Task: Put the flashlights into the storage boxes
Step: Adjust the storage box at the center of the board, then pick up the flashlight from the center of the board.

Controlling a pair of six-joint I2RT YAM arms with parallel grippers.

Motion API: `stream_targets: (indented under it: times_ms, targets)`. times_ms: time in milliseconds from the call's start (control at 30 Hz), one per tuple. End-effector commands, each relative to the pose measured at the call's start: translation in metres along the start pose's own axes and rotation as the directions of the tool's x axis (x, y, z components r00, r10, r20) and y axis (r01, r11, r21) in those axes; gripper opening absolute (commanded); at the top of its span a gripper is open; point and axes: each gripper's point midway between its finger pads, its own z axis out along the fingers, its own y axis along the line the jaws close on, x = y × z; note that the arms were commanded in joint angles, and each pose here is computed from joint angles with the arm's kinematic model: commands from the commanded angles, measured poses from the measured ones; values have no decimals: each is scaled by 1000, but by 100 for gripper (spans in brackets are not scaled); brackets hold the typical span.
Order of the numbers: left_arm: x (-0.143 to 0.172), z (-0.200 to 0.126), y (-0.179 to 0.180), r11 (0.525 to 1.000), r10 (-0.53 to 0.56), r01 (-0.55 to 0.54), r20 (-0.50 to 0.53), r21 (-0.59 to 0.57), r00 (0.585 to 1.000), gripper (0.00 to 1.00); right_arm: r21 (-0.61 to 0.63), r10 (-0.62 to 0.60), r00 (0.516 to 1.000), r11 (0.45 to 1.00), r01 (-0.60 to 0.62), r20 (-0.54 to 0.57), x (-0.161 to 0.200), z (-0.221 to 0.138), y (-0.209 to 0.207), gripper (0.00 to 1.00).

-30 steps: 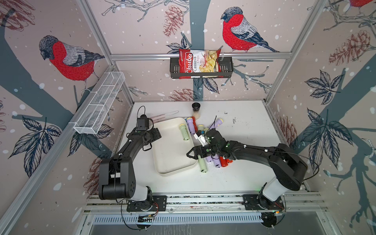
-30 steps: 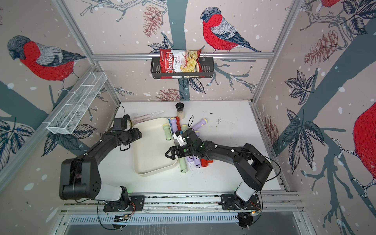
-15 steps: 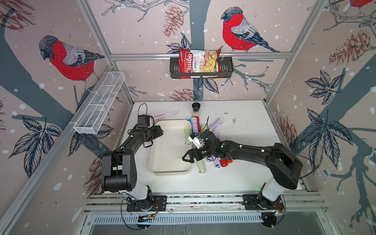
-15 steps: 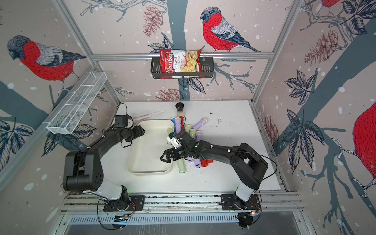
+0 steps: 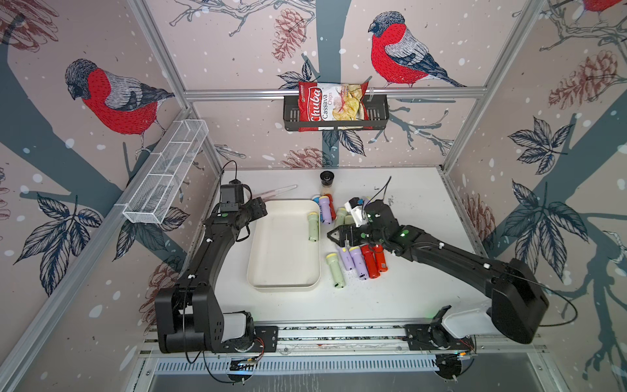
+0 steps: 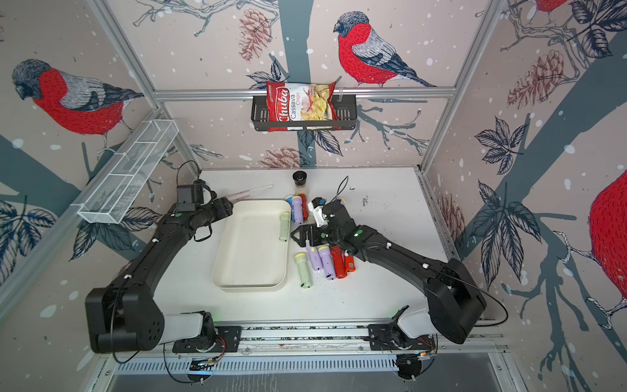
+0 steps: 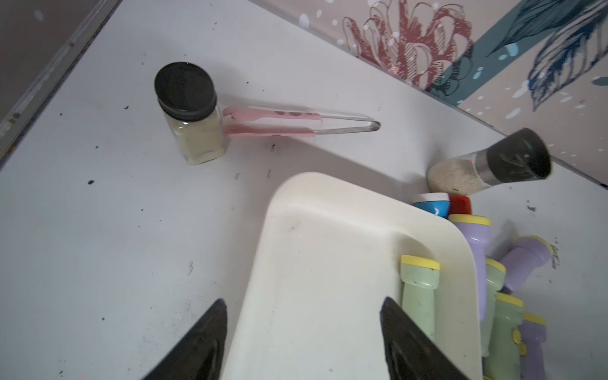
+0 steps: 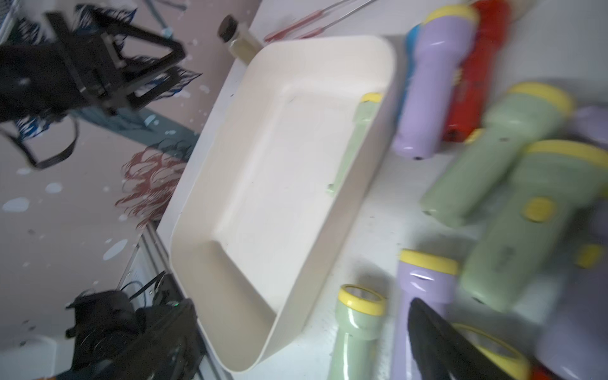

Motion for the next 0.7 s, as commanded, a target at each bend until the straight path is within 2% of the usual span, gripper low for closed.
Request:
stream_targets:
  times_ms: [0, 133, 333, 667]
  targets:
    - [8, -7, -26, 995, 79, -78, -10, 69, 997, 73, 129, 35, 999, 991, -33, -6, -1, -20, -41, 99]
    - [20, -9, -55, 985, 117, -113, -20, 130, 993, 72, 240, 93, 996, 967, -91, 5, -3, -47, -86, 99]
    - [34, -11, -86, 971, 159, -153, -18, 183, 987, 71, 423, 250, 966, 883, -202, -61, 30, -67, -156, 99]
    - [49, -2, -108, 957, 192, -177, -44, 229, 980, 71, 506, 341, 932, 830, -236, -125, 74, -76, -178, 99]
